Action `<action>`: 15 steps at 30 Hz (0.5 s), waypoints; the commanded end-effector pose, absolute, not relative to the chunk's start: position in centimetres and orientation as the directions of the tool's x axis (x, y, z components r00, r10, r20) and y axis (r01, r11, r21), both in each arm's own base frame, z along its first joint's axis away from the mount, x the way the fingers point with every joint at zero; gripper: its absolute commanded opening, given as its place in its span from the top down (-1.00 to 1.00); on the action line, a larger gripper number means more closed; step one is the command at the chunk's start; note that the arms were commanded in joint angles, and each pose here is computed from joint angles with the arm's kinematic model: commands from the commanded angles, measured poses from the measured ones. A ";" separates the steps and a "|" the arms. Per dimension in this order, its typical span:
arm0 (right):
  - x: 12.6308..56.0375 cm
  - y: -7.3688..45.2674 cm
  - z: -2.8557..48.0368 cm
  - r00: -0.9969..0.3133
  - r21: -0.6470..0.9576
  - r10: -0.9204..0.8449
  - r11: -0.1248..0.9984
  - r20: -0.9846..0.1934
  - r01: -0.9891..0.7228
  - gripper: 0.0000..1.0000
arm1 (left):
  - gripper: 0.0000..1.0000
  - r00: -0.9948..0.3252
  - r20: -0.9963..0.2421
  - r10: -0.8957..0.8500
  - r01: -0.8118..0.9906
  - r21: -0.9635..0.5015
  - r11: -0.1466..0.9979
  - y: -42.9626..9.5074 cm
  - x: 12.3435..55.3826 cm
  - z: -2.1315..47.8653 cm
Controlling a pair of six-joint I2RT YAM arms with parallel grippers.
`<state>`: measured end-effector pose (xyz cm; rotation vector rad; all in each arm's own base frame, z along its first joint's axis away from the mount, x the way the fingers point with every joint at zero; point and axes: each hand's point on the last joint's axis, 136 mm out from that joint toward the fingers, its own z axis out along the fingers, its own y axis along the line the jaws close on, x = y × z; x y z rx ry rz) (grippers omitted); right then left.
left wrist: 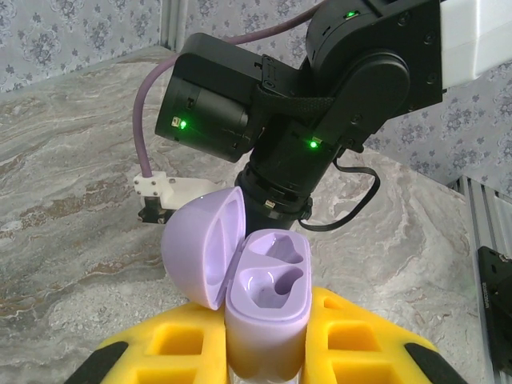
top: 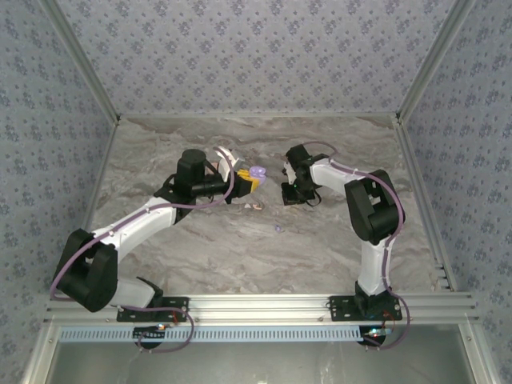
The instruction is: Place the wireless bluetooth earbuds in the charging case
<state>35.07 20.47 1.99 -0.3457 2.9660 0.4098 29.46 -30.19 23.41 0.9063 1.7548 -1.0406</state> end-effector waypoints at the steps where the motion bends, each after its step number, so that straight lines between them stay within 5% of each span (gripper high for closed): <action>1: 34.9 20.3 3.0 -0.964 0.232 -0.218 0.940 -0.155 -0.250 0.69 | 0.76 -0.296 -0.946 0.133 0.897 -0.227 0.379 -29.8 29.3 25.3; 15: 35.6 21.3 5.4 -0.963 0.275 -0.215 0.927 -0.162 -0.253 0.26 | 0.76 -0.293 -0.948 0.126 0.898 -0.227 0.376 -29.8 29.3 25.5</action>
